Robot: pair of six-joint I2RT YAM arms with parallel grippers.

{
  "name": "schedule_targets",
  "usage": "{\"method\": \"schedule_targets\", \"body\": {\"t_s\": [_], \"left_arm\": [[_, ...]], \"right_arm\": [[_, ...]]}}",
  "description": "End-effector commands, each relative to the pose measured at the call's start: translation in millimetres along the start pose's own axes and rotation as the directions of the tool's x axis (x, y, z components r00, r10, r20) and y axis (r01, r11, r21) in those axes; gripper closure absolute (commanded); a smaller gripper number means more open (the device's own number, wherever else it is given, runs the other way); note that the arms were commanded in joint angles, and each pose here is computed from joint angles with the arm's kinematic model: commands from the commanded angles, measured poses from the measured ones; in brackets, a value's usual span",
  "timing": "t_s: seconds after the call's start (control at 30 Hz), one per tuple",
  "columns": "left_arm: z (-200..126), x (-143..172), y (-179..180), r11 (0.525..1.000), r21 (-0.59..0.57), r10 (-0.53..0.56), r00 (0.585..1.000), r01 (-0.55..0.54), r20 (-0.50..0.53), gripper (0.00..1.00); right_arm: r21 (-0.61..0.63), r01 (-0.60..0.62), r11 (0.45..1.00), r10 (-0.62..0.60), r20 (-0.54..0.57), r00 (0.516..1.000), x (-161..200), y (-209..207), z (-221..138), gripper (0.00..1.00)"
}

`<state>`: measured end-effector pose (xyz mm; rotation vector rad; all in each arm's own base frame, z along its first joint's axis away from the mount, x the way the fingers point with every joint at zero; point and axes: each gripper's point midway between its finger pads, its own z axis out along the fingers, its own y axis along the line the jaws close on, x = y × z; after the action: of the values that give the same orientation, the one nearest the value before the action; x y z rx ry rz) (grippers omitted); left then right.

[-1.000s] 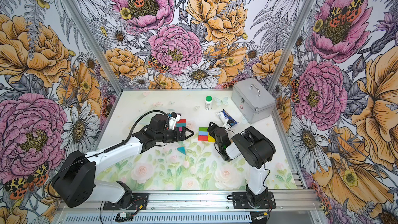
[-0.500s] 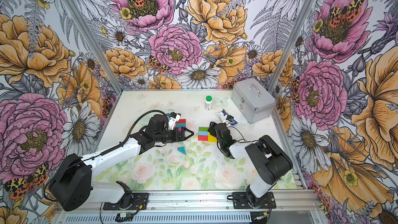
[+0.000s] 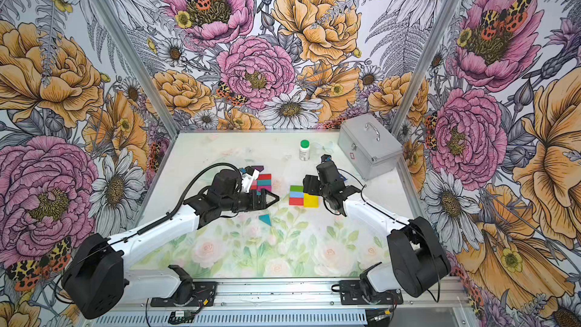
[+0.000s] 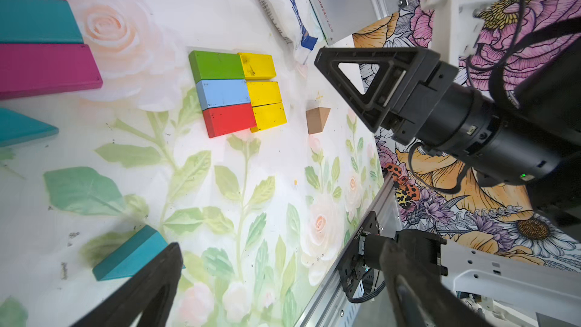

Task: Assemble a piece of candy with building blocks
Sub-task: Adjust the building block at the center of the board.

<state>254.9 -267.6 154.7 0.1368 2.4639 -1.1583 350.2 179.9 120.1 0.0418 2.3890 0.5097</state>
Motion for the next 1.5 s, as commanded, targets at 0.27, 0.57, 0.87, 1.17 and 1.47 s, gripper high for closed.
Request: {"method": "schedule_targets", "body": {"t_s": [0.27,0.57,0.87,1.17,1.47], "left_arm": [[-5.6,-1.6,19.1,0.999,-0.05,-0.007,1.0,0.008,0.024,0.02],[-5.9,-0.9,21.2,0.998,-0.054,-0.013,0.999,0.015,0.031,0.01],[-9.8,-2.9,24.9,0.998,-0.065,-0.02,0.999,0.023,0.043,0.01],[-10.2,-3.0,24.4,0.998,-0.064,-0.021,0.999,0.024,0.044,0.01],[-10.1,-2.4,25.7,0.997,-0.068,-0.025,0.999,0.028,0.045,0.01]], "right_arm": [[0.008,0.016,1.0,-0.013,-0.25,0.968,92.0,7.9,0.5,0.2],[-0.016,-0.001,1.0,-0.003,-0.283,0.959,101.5,12.9,26.6,0.2],[0.0,-0.006,1.0,0.005,-0.263,0.965,99.1,12.3,35.4,0.2],[0.022,-0.003,1.0,0.008,-0.249,0.968,97.7,8.1,39.5,0.2],[0.024,0.002,1.0,0.004,-0.244,0.97,94.5,9.1,44.2,0.2]]}}
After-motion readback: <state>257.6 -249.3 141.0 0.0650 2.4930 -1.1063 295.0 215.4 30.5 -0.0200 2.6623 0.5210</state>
